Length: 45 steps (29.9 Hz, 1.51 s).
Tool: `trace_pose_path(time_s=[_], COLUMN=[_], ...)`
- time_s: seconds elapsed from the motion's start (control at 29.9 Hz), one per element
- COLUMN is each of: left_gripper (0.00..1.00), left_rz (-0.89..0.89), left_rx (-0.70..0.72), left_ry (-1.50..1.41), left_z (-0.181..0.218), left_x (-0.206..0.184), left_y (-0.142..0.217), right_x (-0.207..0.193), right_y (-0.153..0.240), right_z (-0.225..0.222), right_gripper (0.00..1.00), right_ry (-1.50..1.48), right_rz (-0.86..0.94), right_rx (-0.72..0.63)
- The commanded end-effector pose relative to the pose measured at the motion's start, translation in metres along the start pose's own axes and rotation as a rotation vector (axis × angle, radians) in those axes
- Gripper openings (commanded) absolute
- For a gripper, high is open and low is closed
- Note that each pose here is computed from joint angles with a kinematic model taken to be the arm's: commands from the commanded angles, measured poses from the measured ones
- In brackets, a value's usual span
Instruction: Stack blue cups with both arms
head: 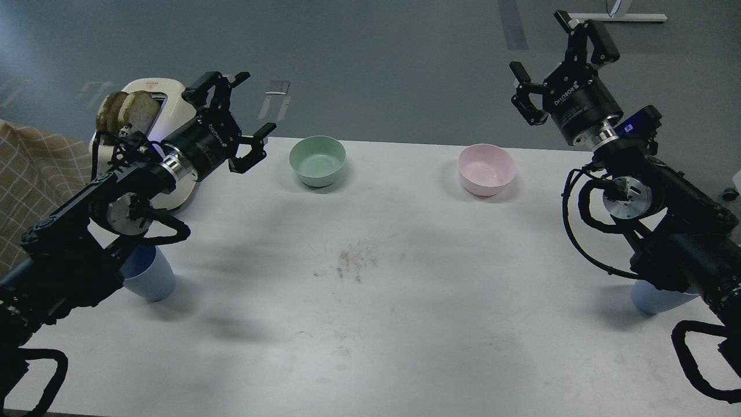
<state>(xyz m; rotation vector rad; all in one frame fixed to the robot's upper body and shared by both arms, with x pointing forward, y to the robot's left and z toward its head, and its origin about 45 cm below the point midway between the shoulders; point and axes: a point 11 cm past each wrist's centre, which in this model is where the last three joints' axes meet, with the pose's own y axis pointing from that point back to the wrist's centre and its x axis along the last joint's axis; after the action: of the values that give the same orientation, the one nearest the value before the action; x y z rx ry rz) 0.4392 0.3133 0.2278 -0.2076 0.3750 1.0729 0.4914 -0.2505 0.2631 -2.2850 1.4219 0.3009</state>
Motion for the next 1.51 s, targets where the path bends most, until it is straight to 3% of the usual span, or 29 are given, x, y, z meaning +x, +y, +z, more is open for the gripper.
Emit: trace_pose_path(time_s=[0.0,0.3,0.5,0.77,1.47], left_gripper=[0.98,0.98,0.98,0.98,0.98], left_rz=[0.007,0.007,0.066,0.082,-0.005], left_rx=[-0.020,-0.004,-0.112,-0.178,-0.215], left_ry=[0.000,-0.014,0.018,0.031,0.028], left_z=[0.005,0.007,0.035,0.042,0.047], left_x=[0.002,0.003,0.021,0.025,-0.003], left_y=[0.000,-0.002,0.006,0.007,-0.002], right_x=[0.015,0.029,0.033,0.028,0.033], right_y=[0.007,0.014,0.016,0.011,0.009], right_z=[0.002,-0.009,-0.014,-0.017,-0.024], right_gripper=[1.00,1.00,1.00,1.00,1.00], right_ry=[-0.016,0.037,0.068,0.069,0.100], right_rz=[0.055,0.070,0.066,0.054,0.060], right_rx=[0.005,-0.013,-0.024,-0.014,-0.018])
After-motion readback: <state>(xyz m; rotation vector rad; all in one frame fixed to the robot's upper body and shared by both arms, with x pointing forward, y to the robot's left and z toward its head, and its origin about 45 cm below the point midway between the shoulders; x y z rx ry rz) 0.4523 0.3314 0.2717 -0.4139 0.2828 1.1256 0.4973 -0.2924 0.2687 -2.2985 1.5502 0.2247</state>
